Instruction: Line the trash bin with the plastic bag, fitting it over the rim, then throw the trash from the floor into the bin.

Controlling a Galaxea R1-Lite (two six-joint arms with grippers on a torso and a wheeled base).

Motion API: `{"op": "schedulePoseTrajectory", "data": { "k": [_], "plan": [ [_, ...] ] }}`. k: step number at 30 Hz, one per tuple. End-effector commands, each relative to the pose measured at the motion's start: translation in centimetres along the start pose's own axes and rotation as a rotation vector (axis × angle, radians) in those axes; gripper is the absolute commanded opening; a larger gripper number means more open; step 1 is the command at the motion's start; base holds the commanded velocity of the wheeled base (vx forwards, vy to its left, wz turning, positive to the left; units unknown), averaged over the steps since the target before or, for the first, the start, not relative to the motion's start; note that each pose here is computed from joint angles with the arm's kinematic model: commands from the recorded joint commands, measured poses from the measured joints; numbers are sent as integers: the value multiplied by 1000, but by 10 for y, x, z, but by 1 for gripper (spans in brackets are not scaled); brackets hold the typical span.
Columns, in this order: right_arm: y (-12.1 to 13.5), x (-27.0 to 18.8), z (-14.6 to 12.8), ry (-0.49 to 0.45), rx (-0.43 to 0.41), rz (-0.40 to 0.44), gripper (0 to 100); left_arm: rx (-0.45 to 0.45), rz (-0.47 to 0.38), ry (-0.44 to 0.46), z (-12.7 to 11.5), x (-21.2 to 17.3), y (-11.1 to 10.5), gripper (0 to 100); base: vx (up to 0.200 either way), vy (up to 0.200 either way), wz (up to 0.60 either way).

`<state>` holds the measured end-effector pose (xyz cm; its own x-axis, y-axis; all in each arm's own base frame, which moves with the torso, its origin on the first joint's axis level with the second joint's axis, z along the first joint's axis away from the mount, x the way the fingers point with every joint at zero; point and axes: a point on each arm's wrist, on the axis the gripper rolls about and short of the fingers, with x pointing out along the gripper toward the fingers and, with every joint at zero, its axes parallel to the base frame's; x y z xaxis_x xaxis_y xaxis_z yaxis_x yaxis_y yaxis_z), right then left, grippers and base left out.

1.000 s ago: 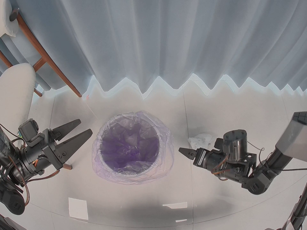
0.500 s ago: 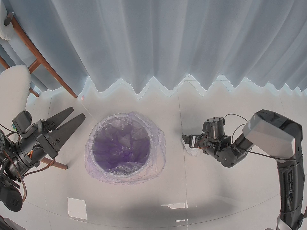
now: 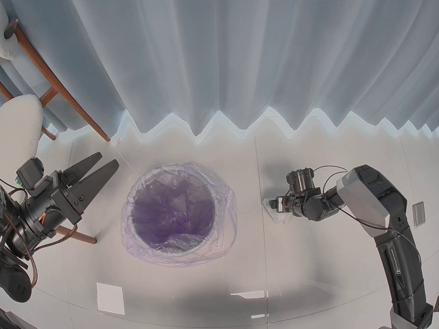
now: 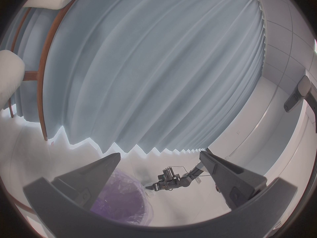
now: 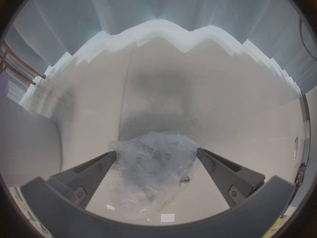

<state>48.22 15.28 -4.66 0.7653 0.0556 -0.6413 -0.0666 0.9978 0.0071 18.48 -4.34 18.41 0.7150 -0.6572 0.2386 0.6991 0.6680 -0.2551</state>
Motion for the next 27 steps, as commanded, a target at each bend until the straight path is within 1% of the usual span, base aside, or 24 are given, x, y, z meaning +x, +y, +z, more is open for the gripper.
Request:
{"op": "schedulePoseTrajectory", "data": {
  "k": [1, 7, 10, 12, 13, 14, 15, 16, 18, 21, 22, 23, 24, 26, 27],
  "plan": [
    [-14, 25, -21, 46, 7, -35, 0, -10, 0, 16, -4, -2, -1, 100, 0, 0, 0],
    [-13, 10, -9, 33, 26, -30, 0, -11, 2, 17, -4, -2, 0, 100, 0, 0, 0],
    [-5, -34, 16, 6, 84, -5, 0, -10, 7, 15, -4, -2, 0, 100, 0, 0, 0],
    [0, -68, 25, 0, 117, 18, 0, -8, 8, 13, -3, -2, 1, 100, 0, 0, 0],
    [3, -90, 28, -2, 138, 42, 0, -7, 7, 11, -3, -2, 1, 100, 0, 0, 0],
    [4, -103, 30, -2, 146, 61, 0, -6, 8, 9, -3, -2, 1, 100, 0, 0, 0],
    [7, -132, 31, 2, 162, 108, 0, -5, 8, 8, -2, -2, 0, 100, 0, 0, 0],
    [9, -150, 31, 1, 168, 134, 0, -4, 8, 6, -2, -2, 1, 100, 0, 0, 0],
    [14, -201, 29, -15, 181, 225, 0, -3, 6, 4, -2, -2, 0, 100, 0, 0, 0],
    [21, -254, 19, -41, 172, 305, 0, 1, 6, 6, -2, -2, 0, 100, 0, 0, 0],
    [22, -258, 17, -38, 168, 309, 0, 1, 6, 6, -2, -2, 0, 100, 0, 0, 0],
    [20, -267, 2, -5, 142, 308, 0, 1, 6, 6, -2, -2, 0, 100, 0, 0, 0],
    [19, -264, -4, 13, 138, 299, 0, 2, 6, 4, -2, -2, 0, 100, 0, 0, 0],
    [16, -242, -16, 57, 141, 252, 0, 0, 8, 6, -3, -3, 0, 100, 0, 0, 0],
    [11, -228, -18, 62, 153, 216, 100, 1, 8, 5, -2, -3, 0, 100, 0, 0, 0]
  ]
}}
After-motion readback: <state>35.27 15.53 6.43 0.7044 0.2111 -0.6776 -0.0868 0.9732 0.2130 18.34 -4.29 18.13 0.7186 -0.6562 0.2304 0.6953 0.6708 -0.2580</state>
